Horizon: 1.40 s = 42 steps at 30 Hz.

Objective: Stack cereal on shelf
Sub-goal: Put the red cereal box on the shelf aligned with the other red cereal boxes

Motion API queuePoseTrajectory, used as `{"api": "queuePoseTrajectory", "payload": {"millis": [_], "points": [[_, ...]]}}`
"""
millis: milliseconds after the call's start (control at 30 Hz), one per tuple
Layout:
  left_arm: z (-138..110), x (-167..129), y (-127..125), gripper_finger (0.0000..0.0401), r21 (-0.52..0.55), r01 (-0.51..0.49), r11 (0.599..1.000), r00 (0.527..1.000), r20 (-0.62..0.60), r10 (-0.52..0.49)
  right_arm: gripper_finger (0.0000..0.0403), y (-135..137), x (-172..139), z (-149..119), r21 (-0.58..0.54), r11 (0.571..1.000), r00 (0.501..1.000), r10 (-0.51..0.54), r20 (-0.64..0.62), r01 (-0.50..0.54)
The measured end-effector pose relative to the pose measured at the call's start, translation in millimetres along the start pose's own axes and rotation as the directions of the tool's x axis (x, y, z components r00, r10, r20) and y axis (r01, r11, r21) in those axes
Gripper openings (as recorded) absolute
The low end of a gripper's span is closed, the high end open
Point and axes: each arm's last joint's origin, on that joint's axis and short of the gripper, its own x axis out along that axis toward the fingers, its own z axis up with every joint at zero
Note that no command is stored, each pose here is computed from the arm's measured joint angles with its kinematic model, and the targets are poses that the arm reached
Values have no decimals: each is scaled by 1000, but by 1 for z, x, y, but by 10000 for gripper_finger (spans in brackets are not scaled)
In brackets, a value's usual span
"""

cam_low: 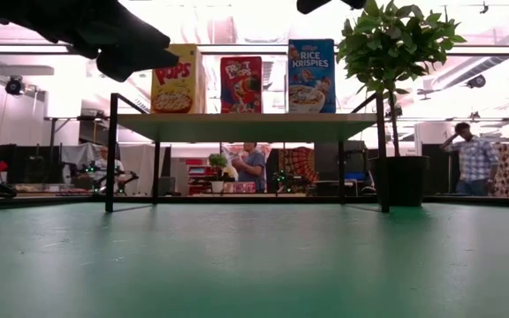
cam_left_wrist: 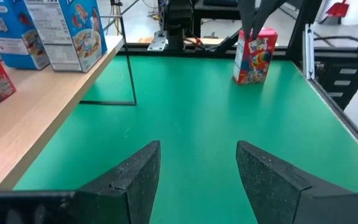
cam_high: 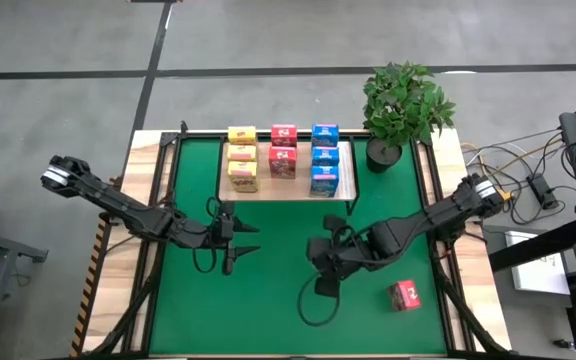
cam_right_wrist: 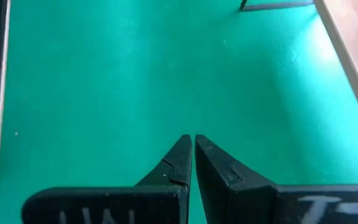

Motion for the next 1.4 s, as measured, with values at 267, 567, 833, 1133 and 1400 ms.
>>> {"api": "queuePoseTrajectory", "payload": {"millis": [267,567,833,1133,1400], "points": [[-3,7,-3,194,-5,5,1000,999,34,-5,11,10,12,-22,-165,985,999,-35,40,41],[-7,14,-3,194,-19,-24,1000,999,46,25,11,-8,12,-50,-199,979,995,-13,95,32],[-5,18,-5,194,-30,-37,999,998,45,38,11,-19,-7,-53,-143,990,991,2,132,16],[-1,17,-5,194,-39,-33,999,998,61,35,11,-15,-26,-57,338,919,952,265,-151,-203],[0,17,-5,194,-84,-29,996,997,62,34,11,5,-57,-90,599,801,806,342,-482,18]]}}
